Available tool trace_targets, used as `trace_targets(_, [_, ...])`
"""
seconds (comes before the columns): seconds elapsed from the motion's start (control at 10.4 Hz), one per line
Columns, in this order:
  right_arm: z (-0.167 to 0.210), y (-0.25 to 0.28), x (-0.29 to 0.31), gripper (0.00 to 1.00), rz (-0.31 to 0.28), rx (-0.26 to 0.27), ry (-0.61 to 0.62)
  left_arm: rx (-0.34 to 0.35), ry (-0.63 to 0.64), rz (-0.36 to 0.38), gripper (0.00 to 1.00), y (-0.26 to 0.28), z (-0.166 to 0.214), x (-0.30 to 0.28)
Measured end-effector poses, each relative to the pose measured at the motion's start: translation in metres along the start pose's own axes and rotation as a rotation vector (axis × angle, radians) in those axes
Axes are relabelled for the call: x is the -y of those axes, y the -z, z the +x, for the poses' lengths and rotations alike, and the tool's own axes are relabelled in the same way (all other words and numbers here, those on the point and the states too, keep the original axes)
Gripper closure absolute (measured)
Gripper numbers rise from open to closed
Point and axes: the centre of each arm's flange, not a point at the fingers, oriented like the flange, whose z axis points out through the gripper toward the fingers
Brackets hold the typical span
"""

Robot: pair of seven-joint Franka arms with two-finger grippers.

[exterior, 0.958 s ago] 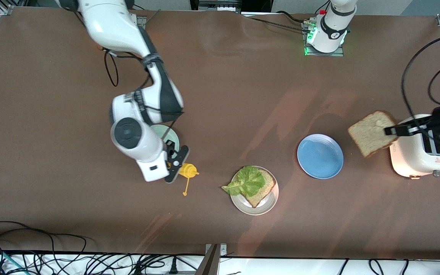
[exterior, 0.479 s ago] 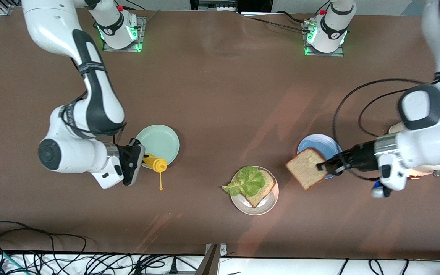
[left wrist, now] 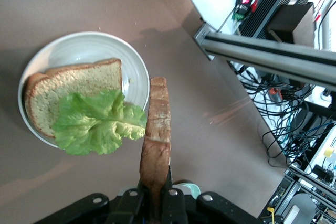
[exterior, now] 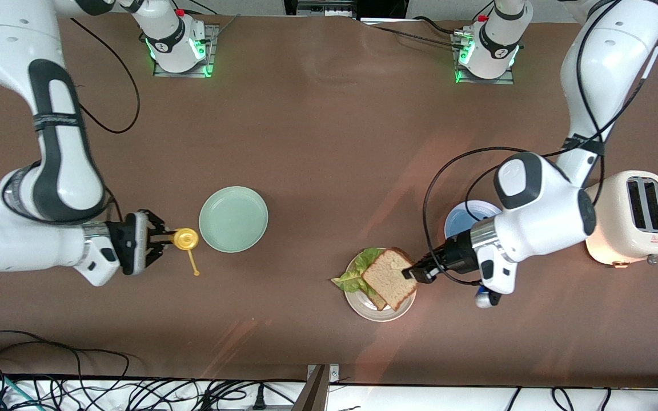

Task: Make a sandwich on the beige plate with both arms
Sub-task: 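Return the bottle beside the mint plate while the left gripper carries the toast, then lower the toast onto the lettuce while the right gripper releases the bottle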

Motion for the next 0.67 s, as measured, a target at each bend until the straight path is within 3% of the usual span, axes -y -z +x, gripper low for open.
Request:
trace_targets(0.29, [-0.073,-0.03,-0.01,0.81,0.043,-0.134,0.113,0.037,0.021,0.027,0.91,-0.032,0.003,0.017])
trace_targets(0.67, [-0.146,-0.075,-0.01,0.81,0.101,-0.313,0.163,-0.002,0.038,0.001,0.91,-0.067,0.011,0.033])
